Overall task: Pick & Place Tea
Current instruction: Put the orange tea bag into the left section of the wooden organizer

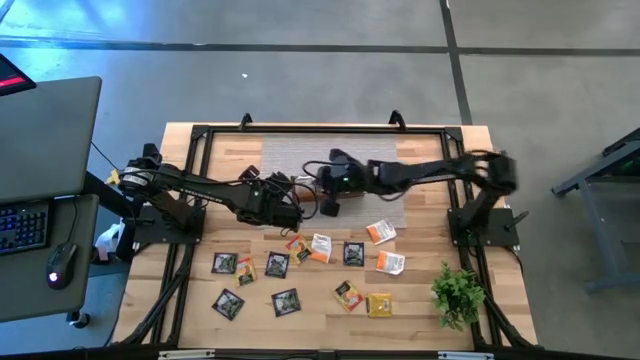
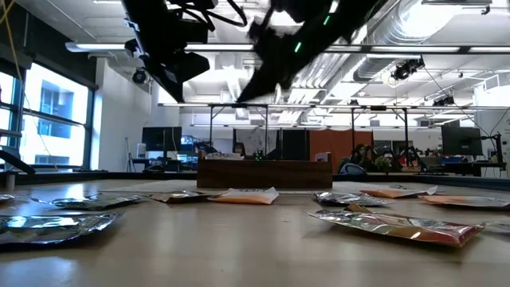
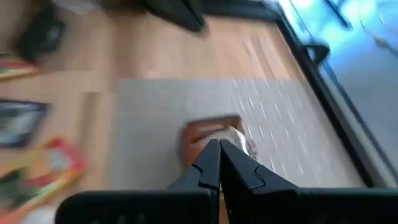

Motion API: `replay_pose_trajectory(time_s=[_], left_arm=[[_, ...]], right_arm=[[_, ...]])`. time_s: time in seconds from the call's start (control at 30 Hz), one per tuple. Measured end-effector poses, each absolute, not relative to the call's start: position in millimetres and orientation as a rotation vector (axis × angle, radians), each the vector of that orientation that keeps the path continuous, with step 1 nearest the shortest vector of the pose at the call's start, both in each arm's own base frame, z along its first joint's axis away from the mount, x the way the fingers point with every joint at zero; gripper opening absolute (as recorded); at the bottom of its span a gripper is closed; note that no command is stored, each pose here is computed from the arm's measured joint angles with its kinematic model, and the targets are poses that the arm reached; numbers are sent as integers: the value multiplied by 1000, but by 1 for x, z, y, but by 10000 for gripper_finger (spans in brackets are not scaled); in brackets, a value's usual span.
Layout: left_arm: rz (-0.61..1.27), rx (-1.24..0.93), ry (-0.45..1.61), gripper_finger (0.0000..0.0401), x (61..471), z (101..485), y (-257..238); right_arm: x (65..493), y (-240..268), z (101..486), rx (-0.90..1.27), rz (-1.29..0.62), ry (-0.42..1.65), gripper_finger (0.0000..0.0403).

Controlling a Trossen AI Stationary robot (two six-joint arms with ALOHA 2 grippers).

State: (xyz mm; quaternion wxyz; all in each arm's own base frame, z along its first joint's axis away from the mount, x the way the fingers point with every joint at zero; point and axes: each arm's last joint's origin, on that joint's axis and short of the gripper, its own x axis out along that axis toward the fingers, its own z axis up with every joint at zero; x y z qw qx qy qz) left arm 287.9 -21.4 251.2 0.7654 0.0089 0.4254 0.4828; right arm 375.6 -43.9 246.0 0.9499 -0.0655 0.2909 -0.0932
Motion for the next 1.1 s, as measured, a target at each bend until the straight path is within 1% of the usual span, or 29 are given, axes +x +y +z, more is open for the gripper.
replay_pose_trajectory(time_s=[0.1, 0.17, 0.2, 0.27, 0.33, 0.5, 0.63, 0.73, 0.8, 0.9, 1.1], left_arm=[[1043, 11, 934, 0, 288, 251, -22], [1025, -12, 956, 0, 287, 250, -22], [1019, -21, 964, 0, 287, 250, -23], [1012, -31, 972, 0, 287, 250, -23], [1011, -33, 970, 0, 288, 250, -23], [1009, -38, 966, 0, 288, 250, -23], [1007, -41, 967, 0, 288, 250, -23], [1007, -41, 967, 0, 288, 250, -23], [1007, -41, 967, 0, 288, 250, -23], [1007, -41, 967, 0, 288, 250, -23], [1008, -39, 968, 0, 288, 250, -23]], right_arm=[[351, -20, 273, -154, -68, 630, 0], [336, -4, 281, -111, 8, 656, 0], [332, 3, 278, -84, 22, 673, 2], [326, 15, 265, -43, 39, 704, 10], [325, 24, 243, -6, 47, 726, 27], [326, 36, 195, 101, 36, 707, 93], [326, 34, 171, 188, -64, 738, 140], [330, 33, 157, 243, -145, 747, 158], [333, 33, 144, 255, -163, 757, 162], [339, 32, 128, 268, -140, 778, 158], [346, 29, 118, 340, -71, 760, 139]])
